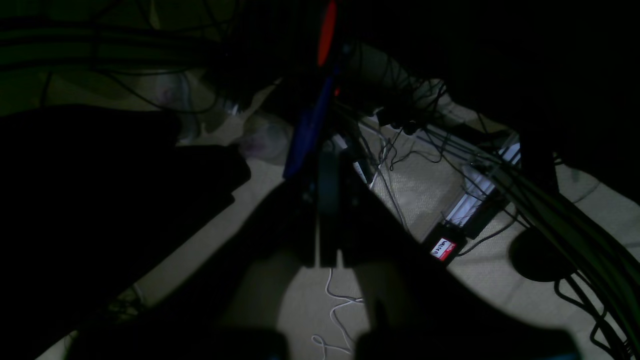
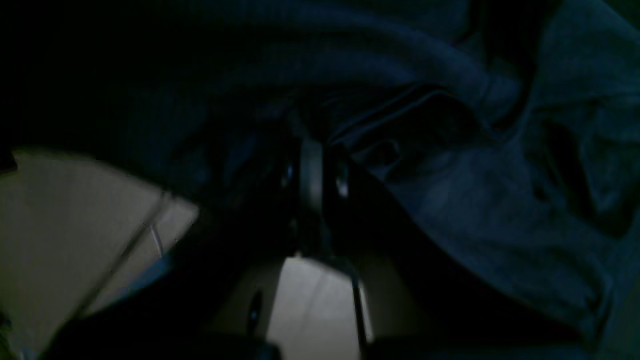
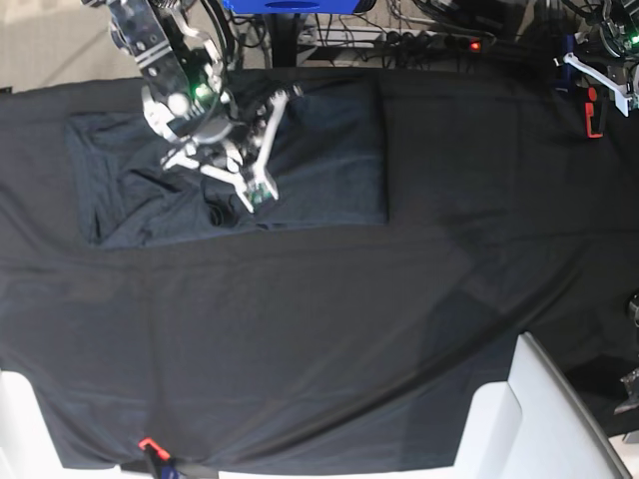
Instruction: Fold the T-shirt properly
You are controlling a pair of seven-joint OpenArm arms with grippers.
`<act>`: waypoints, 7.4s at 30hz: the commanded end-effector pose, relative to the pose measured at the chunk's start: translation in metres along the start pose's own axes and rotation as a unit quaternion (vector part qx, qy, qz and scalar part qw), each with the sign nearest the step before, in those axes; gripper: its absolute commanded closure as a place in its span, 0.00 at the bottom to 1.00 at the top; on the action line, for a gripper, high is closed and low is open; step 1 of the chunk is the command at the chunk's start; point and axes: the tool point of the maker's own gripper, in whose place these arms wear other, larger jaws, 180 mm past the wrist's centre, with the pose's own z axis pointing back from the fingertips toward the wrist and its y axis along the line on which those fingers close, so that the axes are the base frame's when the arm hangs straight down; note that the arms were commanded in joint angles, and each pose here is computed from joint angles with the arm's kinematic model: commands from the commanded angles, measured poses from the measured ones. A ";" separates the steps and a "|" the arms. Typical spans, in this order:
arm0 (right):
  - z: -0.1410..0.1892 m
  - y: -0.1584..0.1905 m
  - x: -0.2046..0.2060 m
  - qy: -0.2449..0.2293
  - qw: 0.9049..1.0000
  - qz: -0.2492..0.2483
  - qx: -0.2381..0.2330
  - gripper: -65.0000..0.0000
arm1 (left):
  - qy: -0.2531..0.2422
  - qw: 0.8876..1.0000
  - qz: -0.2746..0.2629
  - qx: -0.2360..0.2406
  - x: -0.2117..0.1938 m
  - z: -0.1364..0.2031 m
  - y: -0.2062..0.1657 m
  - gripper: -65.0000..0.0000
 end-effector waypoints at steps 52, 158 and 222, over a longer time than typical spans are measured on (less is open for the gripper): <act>-0.008 -0.053 -0.044 0.048 0.994 -0.080 -0.059 0.45 | -0.012 1.000 -0.009 0.010 0.008 0.004 0.009 1.00; -0.025 -0.185 -0.076 0.024 0.934 -0.300 0.193 0.16 | -0.007 1.000 -0.026 -0.001 0.008 0.002 -0.002 1.00; 0.004 -0.022 0.045 -0.036 0.952 -0.167 0.256 0.98 | -0.008 1.000 -0.025 -0.002 0.009 0.002 -0.003 1.00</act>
